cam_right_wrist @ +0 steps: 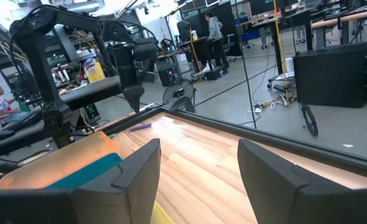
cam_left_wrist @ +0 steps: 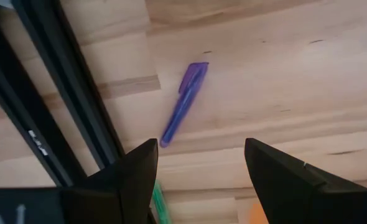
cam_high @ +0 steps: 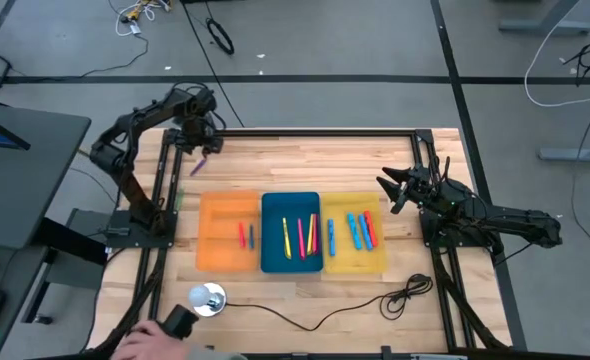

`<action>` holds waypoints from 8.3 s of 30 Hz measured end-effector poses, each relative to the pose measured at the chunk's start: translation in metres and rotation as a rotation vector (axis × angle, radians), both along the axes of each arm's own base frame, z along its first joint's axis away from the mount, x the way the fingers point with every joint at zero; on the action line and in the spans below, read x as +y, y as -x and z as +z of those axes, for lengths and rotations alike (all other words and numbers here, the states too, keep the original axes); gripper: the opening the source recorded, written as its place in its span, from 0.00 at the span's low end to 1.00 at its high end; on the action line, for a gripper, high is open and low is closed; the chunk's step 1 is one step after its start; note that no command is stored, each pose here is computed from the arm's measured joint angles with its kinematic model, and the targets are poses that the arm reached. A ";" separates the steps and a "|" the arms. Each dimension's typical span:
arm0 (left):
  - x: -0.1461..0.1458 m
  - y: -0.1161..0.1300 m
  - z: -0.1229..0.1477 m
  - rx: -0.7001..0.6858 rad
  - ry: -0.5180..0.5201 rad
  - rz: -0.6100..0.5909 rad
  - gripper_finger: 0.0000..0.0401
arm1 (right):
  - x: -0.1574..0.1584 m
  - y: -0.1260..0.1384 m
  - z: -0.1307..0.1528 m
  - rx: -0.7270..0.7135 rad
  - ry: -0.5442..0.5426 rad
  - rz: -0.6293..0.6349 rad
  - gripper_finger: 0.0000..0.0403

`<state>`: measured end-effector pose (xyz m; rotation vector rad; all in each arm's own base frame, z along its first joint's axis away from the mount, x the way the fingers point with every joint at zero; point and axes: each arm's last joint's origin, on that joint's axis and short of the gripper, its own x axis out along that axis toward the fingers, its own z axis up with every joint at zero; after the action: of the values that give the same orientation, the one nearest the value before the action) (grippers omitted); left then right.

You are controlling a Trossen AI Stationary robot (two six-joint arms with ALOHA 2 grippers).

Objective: Pick & Place Markers
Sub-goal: Put the small violet pen into the orange bin

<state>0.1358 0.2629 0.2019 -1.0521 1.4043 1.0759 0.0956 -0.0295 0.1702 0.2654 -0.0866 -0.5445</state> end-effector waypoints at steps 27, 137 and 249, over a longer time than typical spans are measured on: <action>0.008 -0.013 -0.058 0.103 0.193 -0.075 0.60 | 0.000 0.000 0.000 0.000 0.000 0.001 0.53; 0.035 -0.024 -0.073 0.162 0.401 -0.156 0.53 | 0.000 0.000 0.000 0.000 0.000 0.001 0.53; -0.077 -0.179 0.063 0.367 0.148 -1.974 0.10 | 0.000 0.000 0.000 0.000 0.000 0.000 0.53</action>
<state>0.3149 0.1862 0.2646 0.6860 1.8689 -0.3738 0.0956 -0.0294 0.1702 0.2655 -0.0866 -0.5443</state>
